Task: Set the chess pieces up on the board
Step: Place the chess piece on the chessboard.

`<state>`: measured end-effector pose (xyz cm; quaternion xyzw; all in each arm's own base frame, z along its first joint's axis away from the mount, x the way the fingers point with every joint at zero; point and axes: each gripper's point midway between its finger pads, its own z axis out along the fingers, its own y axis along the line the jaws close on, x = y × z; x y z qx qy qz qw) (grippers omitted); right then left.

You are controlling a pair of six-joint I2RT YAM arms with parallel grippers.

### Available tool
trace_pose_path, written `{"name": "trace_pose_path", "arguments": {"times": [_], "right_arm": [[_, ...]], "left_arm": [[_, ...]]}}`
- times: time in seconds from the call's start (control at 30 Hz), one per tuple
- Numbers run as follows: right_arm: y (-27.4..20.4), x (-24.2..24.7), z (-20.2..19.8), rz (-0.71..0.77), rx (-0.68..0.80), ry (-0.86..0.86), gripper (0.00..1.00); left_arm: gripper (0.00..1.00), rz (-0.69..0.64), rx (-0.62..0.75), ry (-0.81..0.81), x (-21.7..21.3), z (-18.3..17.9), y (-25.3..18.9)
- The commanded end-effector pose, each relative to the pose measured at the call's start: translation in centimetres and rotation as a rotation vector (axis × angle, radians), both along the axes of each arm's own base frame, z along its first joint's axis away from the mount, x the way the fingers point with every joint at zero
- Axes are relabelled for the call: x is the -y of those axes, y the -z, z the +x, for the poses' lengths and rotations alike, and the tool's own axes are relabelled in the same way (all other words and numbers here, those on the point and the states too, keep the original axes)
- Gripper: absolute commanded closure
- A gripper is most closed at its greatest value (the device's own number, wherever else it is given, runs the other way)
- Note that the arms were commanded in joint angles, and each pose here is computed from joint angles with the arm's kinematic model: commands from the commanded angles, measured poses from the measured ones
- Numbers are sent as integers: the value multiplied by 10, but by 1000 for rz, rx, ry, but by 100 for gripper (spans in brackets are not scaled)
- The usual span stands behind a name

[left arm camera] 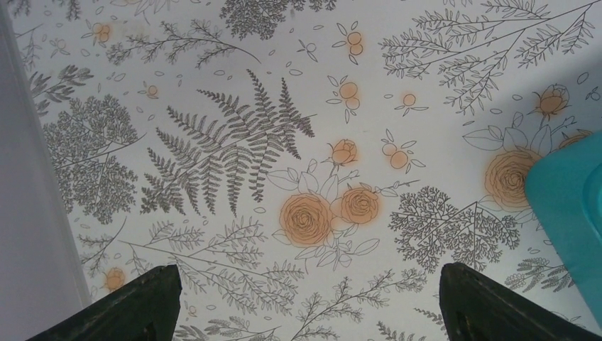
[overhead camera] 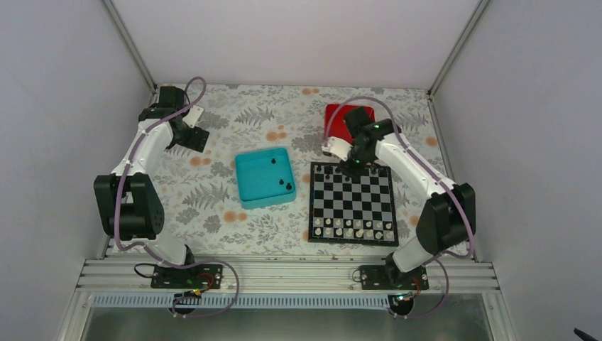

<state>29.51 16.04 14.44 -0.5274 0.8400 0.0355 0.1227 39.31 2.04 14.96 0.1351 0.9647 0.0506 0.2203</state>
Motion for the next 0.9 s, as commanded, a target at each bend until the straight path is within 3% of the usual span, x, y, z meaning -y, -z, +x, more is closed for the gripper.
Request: {"name": "trace_pose_path", "arguments": {"times": [0.0, 0.33, 0.87], "right_arm": [[7, 23, 3, 61, 22, 43, 92], [49, 71, 12, 61, -23, 126, 91], [88, 92, 34, 63, -94, 181, 90]], "left_arm": [[10, -32, 3, 11, 6, 9, -2], [10, -43, 9, 6, 7, 11, -3], [10, -26, 7, 1, 4, 4, -1]]}}
